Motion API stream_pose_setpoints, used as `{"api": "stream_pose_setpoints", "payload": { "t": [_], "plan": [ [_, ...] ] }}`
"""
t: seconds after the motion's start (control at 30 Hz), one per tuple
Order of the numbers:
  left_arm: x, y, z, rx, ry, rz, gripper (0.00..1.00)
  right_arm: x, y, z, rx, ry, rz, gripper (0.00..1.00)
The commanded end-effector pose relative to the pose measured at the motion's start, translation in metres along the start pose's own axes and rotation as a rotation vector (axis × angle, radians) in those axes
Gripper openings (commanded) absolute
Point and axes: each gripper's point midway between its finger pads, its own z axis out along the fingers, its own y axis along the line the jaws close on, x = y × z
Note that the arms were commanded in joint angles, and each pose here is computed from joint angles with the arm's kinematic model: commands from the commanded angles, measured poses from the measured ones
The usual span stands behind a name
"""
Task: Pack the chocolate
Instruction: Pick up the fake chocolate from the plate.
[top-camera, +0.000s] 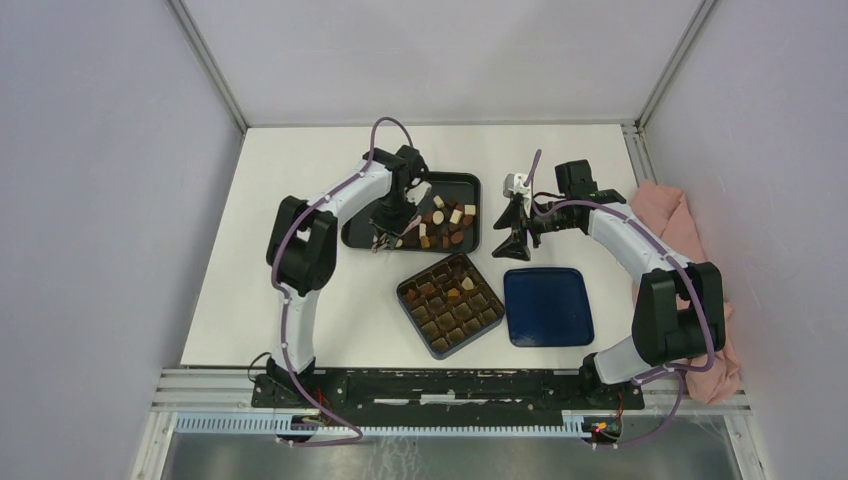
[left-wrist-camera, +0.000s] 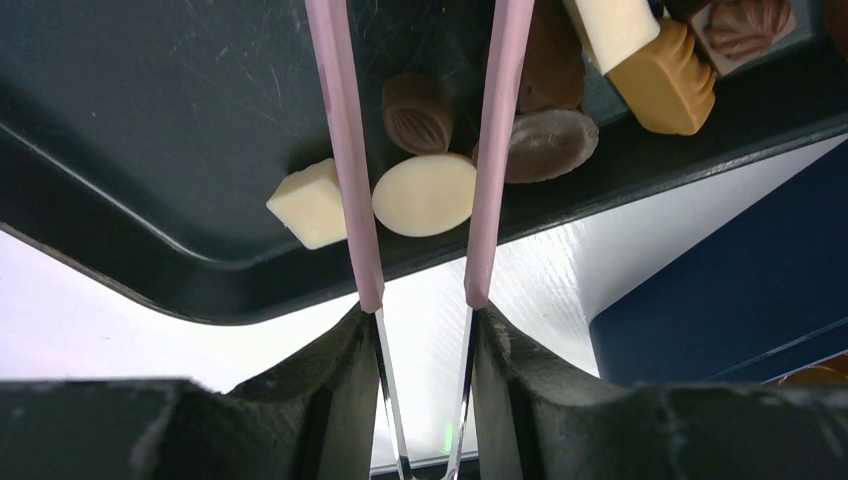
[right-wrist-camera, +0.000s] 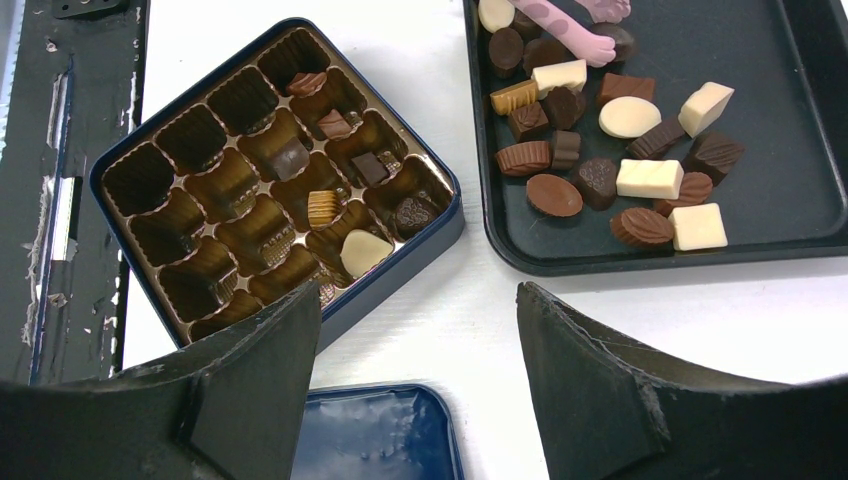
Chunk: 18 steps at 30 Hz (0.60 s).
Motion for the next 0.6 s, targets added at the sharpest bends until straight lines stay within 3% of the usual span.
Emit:
{"api": "stream_pose_setpoints", "payload": {
  "t": [0.0,0.37,0.57],
  "plan": [
    [-0.0140,-0.0009,-0.0077,0.030,-0.030,0.050,0.43,-0.0246,-0.0023,-0.0070,0.002,-0.050,-0.073,0.77],
    [-0.0150,-0.0065,-0.0017,0.062,-0.011,0.044,0.39,-0.0263,-0.0018,-0.0076,0.001,-0.051,-0.079,0.77],
    [-0.0167,-0.0061,-0.0066,0.057,-0.024,0.028,0.26,-0.0263,-0.0008,-0.0074,-0.002,-0.052,-0.080,0.77]
  ]
}}
